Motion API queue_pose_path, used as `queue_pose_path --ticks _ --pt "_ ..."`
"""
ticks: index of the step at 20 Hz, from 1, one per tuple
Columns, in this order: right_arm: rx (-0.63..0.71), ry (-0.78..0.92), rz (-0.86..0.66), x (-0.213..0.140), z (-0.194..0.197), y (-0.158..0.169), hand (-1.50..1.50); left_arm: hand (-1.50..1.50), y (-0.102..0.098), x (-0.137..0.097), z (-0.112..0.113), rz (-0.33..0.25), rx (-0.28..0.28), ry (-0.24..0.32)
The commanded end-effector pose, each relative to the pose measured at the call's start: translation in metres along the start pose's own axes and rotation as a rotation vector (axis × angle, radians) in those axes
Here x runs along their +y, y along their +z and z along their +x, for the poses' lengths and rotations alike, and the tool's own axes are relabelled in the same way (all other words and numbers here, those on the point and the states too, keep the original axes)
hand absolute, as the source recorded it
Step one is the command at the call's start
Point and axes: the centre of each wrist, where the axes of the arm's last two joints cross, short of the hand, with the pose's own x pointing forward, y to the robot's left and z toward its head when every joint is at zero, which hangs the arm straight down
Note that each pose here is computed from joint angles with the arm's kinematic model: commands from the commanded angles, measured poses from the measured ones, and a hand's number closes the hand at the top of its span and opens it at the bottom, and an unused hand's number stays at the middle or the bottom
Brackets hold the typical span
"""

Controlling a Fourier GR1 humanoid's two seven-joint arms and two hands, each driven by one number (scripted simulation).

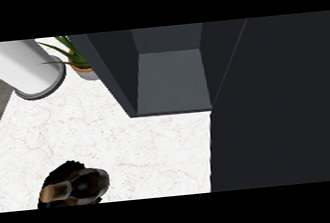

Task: Pick up the wine, place it into the cabinet and close the cabinet

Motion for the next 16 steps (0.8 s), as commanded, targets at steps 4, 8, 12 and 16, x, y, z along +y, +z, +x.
queue_pose_path --ticks 4,8,12,16 --pt "-0.007 -0.004 0.002 -0.004 -0.008 0.006 -1.50 1.50 0.006 -0.040 -0.003 -0.117 -0.104 0.175" --pt "-0.003 -0.014 0.002 0.006 -0.001 -0.005 -1.50 1.50 0.000 -0.066 0.016 -0.147 -0.116 0.201" --pt "0.010 -0.010 -0.006 -0.009 0.004 0.005 -1.50 1.50 0.009 -0.076 0.053 -0.159 -0.120 0.185" --pt "0.007 0.007 0.017 0.007 -0.008 0.001 -1.50 1.50 -0.011 -0.113 0.088 -0.179 -0.134 0.214"
